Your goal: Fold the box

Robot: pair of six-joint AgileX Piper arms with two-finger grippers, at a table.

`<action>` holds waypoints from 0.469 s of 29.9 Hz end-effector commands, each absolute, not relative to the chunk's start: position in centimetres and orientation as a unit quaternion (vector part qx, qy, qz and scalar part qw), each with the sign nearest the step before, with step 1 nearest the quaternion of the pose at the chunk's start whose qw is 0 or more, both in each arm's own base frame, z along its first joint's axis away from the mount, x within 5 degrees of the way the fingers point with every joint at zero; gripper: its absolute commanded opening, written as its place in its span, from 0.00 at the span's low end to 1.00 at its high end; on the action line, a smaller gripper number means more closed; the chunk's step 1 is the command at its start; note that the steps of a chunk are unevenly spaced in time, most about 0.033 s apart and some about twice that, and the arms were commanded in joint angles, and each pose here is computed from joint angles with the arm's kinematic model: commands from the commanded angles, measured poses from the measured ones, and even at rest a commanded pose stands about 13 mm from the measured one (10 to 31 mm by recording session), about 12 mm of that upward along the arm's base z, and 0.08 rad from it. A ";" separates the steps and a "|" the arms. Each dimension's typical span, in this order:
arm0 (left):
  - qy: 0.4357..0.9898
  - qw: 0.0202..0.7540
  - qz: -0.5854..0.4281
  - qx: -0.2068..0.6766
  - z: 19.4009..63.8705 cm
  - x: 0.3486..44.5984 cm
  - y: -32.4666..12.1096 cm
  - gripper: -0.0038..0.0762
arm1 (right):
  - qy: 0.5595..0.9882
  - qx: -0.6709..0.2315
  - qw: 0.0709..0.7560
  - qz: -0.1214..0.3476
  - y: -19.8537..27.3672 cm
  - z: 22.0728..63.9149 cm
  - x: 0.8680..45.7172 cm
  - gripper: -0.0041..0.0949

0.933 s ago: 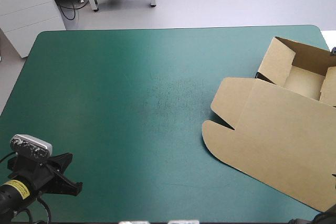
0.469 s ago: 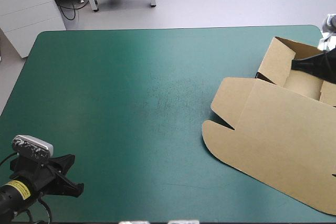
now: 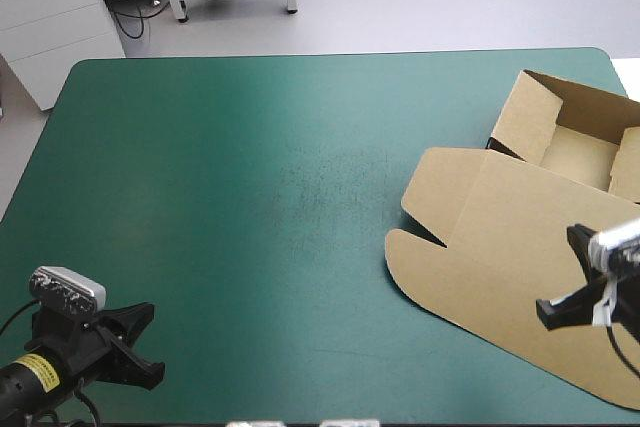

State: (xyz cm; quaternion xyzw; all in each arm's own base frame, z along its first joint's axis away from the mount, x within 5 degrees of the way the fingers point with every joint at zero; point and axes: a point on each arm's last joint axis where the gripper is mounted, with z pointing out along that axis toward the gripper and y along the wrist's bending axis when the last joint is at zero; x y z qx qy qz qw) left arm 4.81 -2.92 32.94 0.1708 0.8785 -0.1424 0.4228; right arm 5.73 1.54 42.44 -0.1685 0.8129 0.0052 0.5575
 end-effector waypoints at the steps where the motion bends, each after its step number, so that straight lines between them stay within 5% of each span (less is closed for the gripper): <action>1: 0.852 0.466 -0.167 0.167 33.4 4.4 -3.0 0.01 | 0.785 -0.167 0.597 -0.019 1.1 40.8 4.4 0.02; 14: 0.782 0.571 -0.166 0.186 31.5 1.5 -1.6 0.01 | 0.759 -0.151 0.633 -0.014 0.7 35.6 0.1 0.02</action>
